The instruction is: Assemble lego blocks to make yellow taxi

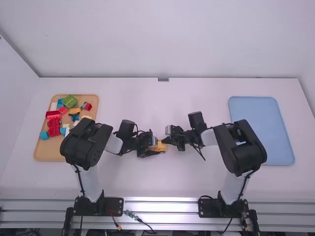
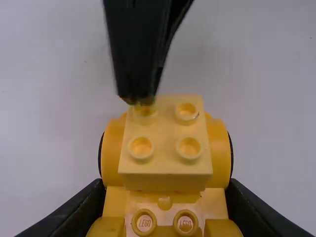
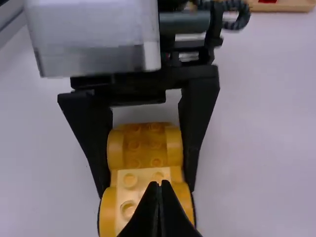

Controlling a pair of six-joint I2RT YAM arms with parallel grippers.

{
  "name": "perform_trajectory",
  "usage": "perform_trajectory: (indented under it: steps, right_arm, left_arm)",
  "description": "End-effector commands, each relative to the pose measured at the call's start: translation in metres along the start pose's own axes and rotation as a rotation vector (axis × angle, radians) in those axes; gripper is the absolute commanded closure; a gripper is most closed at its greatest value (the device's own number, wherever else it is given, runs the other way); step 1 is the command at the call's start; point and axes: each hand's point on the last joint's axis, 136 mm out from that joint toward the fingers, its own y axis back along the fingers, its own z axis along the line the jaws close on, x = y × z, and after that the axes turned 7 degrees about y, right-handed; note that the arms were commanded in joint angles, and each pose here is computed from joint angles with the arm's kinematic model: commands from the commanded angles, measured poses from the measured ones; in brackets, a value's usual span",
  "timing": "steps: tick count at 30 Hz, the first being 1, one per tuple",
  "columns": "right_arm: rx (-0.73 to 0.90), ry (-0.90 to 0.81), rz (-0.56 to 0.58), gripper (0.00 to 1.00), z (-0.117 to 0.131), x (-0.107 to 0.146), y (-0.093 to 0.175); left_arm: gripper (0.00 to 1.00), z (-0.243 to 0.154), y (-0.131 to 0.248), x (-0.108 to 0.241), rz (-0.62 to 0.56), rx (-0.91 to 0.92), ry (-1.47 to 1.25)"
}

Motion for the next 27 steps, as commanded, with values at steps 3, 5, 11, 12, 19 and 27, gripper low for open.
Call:
perform_trajectory:
  steps: [3,5,11,12,19,27]
  right_arm:
    - [-0.023,-0.036,0.001,1.00,0.003,0.007,-0.007]
    - [-0.033,-0.033,0.001,1.00,0.006,0.007,-0.010]
    - [-0.032,-0.035,0.010,1.00,0.006,0.008,-0.010]
    - [-0.028,-0.041,0.025,1.00,0.006,0.011,-0.010]
    - [-0.041,-0.058,0.118,1.00,0.014,0.023,-0.019]
    - [-0.066,-0.069,0.188,1.00,0.026,0.033,-0.031]
  left_arm:
    - [0.44,-0.003,-0.002,0.007,0.015,0.001,0.008]
    - [0.43,-0.003,-0.002,0.006,0.014,0.001,0.007]
    - [0.42,-0.002,-0.002,0.006,0.017,0.003,0.010]
    - [0.43,-0.002,-0.002,0.006,0.017,0.003,0.011]
    - [0.42,-0.001,-0.002,0.005,0.017,0.003,0.011]
    - [0.42,0.000,-0.002,0.005,0.016,0.002,0.010]
